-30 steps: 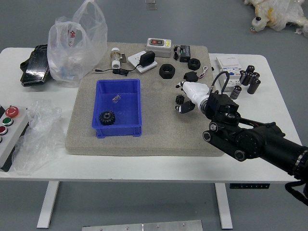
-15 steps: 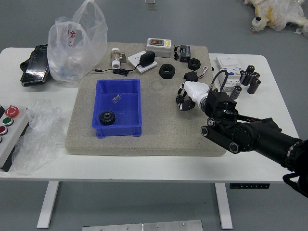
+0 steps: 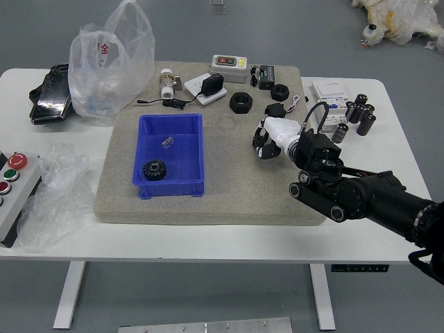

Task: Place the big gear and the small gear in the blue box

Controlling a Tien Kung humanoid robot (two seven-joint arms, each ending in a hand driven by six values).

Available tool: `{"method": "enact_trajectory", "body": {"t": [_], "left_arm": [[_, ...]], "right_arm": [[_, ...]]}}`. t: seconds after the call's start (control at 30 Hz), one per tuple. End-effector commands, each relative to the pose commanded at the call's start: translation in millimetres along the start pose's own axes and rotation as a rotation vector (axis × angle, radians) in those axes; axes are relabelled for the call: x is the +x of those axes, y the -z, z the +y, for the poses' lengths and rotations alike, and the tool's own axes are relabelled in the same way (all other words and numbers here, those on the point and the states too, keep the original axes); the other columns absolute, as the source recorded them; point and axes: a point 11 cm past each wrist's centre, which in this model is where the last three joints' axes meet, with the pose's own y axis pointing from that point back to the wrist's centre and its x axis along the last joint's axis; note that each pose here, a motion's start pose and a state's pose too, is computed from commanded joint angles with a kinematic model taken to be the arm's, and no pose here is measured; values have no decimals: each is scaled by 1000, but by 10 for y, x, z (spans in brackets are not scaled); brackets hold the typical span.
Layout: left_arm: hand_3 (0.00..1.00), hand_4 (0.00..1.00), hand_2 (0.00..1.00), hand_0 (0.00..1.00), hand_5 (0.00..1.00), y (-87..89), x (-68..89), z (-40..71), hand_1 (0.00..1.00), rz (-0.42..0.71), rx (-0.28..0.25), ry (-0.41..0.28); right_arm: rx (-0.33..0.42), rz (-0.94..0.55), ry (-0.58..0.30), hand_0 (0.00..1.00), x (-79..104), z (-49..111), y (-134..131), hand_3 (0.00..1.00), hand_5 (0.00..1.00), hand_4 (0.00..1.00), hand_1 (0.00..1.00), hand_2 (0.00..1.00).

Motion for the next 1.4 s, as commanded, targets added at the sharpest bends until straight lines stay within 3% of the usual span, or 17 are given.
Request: {"method": "enact_trajectory", "body": {"t": [0.2, 0.6, 0.63, 0.8, 0.83, 1.0, 1.03, 1.2, 1.23, 1.4], "left_arm": [[713, 679, 573, 656, 362, 15, -2, -2, 576, 2, 3, 0], [713, 679, 573, 656, 362, 10, 18, 1, 576, 0, 5, -3], [712, 679, 573, 656, 362, 10, 21, 1, 576, -1, 6, -3], [712, 679, 573, 656, 362, 15, 29, 1, 576, -2, 8, -5], [712, 679, 573, 656, 361, 15, 29, 1, 576, -2, 8, -5], [712, 679, 573, 656, 361, 14, 28, 1, 576, -2, 9, -5], [711, 679, 573, 656, 362, 14, 28, 1, 576, -2, 9, -4], [711, 679, 573, 656, 362, 7, 28, 2, 576, -2, 7, -4], [711, 678, 573, 656, 361, 7, 28, 2, 576, -2, 7, -5], [711, 678, 573, 656, 361, 7, 27, 2, 576, -2, 7, -4]], "right_arm": [[90, 14, -63, 359, 181, 87, 271, 515, 14, 490, 524, 434], [419, 136, -89, 353, 50, 512, 1371, 525, 5, 504, 527, 448], [436, 142, -92, 379, 40, 535, 1426, 612, 46, 461, 598, 637], [454, 161, -77, 379, -24, 564, 1506, 612, 46, 461, 598, 637], [452, 163, -72, 439, -43, 564, 1507, 712, 161, 522, 745, 822], [448, 165, -58, 439, -104, 563, 1507, 712, 161, 522, 745, 822], [447, 165, -58, 456, -108, 561, 1506, 814, 154, 553, 781, 862], [432, 166, -55, 456, -114, 541, 1475, 814, 154, 553, 781, 862], [430, 167, -54, 466, -116, 538, 1471, 905, 155, 585, 793, 875], [419, 167, -54, 466, -113, 526, 1450, 905, 155, 585, 793, 875]]}}
